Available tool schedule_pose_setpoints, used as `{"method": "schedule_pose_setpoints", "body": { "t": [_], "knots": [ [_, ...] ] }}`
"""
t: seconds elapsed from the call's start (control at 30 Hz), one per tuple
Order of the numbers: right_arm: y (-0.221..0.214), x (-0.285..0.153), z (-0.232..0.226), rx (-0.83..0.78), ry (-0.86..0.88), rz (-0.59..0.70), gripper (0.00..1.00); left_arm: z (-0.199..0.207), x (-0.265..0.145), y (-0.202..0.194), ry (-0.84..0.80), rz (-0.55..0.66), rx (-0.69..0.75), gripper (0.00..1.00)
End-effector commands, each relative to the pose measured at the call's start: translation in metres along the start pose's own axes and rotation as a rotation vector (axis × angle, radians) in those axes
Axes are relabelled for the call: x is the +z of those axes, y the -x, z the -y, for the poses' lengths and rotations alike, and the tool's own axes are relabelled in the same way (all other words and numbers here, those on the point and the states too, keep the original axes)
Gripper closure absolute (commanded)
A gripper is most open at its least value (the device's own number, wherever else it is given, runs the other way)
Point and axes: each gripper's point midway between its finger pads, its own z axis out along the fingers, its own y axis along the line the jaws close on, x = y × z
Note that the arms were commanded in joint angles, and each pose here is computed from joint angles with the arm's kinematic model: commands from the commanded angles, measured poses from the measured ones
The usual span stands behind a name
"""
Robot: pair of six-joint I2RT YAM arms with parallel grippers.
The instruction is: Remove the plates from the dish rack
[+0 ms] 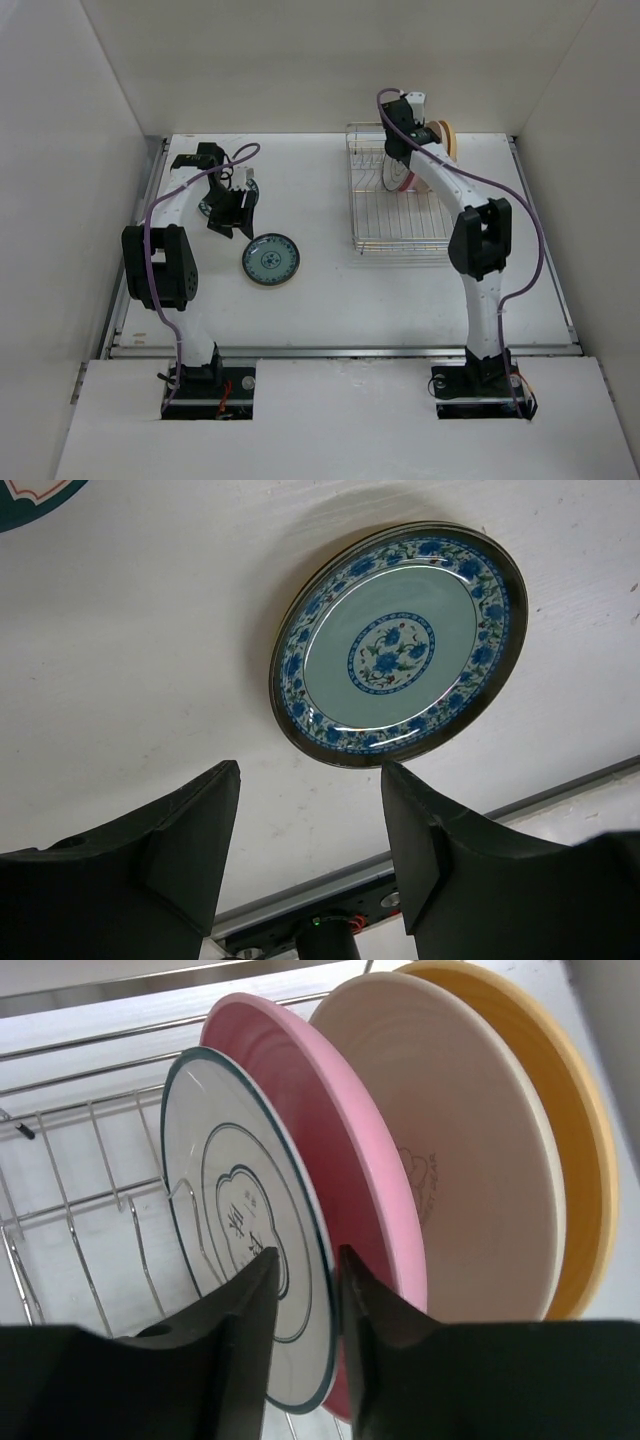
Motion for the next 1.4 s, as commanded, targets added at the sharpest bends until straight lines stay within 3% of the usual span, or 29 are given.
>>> {"method": "schedule_pose_setpoints", "body": {
  "t": [0.0,0.03,0.07,0.2,0.37,0.53,0.7,0.8,0.83,0.93,0.97,1.0,1.03,1.07,1.1,1.2,1.37],
  "knots": [
    [-0.007,0.01,-0.004,0.078,0.115,-0.059,0.67,0.004,-0.007,-0.002,-0.017,-0.006,-0.009,0.44],
    [-0.014,0.01,-0.007,0.074,0.132,-0.071,0.7,0.004,-0.007,-0.002,-0.017,-0.006,-0.009,0.44],
    [-0.003,0.007,-0.003,0.101,0.148,-0.046,0.82,0.005,-0.01,-0.004,-0.017,-0.006,-0.009,0.44],
    [0.013,-0.007,0.006,0.121,0.155,-0.018,1.0,0.008,-0.013,-0.008,-0.028,-0.015,-0.003,0.44],
    [0.05,-0.038,0.035,0.145,0.12,0.056,1.0,0.019,-0.028,-0.01,-0.045,0.017,0.037,0.44],
    [0.103,-0.104,0.063,0.176,0.145,0.172,1.0,0.034,-0.06,-0.004,-0.073,0.079,0.079,0.42],
    [0.131,-0.173,0.075,0.211,0.235,0.251,1.0,0.064,-0.094,-0.004,-0.154,0.147,0.167,0.29],
    [0.115,-0.215,0.067,0.181,0.356,0.253,1.0,0.083,-0.108,-0.006,-0.239,0.182,0.217,0.27],
    [0.084,-0.223,0.042,0.115,0.436,0.201,1.0,0.091,-0.118,-0.008,-0.266,0.208,0.237,0.27],
    [0.063,-0.278,0.019,0.175,0.701,0.199,1.0,0.118,-0.133,-0.015,-0.39,0.234,0.288,0.18],
    [0.028,-0.275,0.005,0.149,0.751,0.137,1.0,0.128,-0.137,-0.021,-0.412,0.242,0.312,0.14],
    [0.042,-0.302,0.006,0.207,0.856,0.215,1.0,0.132,-0.136,-0.025,-0.417,0.238,0.335,0.03],
    [0.034,-0.319,-0.005,0.214,0.945,0.222,1.0,0.134,-0.134,-0.026,-0.408,0.243,0.355,0.0],
    [0.004,-0.322,-0.021,0.186,1.028,0.18,1.0,0.139,-0.131,-0.034,-0.401,0.236,0.382,0.0],
    [0.018,-0.344,-0.02,0.233,1.11,0.265,1.0,0.139,-0.129,-0.031,-0.383,0.254,0.402,0.0],
    [-0.009,-0.37,-0.044,0.202,1.261,0.235,1.0,0.137,-0.127,-0.037,-0.341,0.285,0.435,0.0],
    [-0.017,-0.404,-0.061,0.197,1.438,0.268,1.0,0.123,-0.117,-0.049,-0.257,0.312,0.516,0.0]
  ]
}}
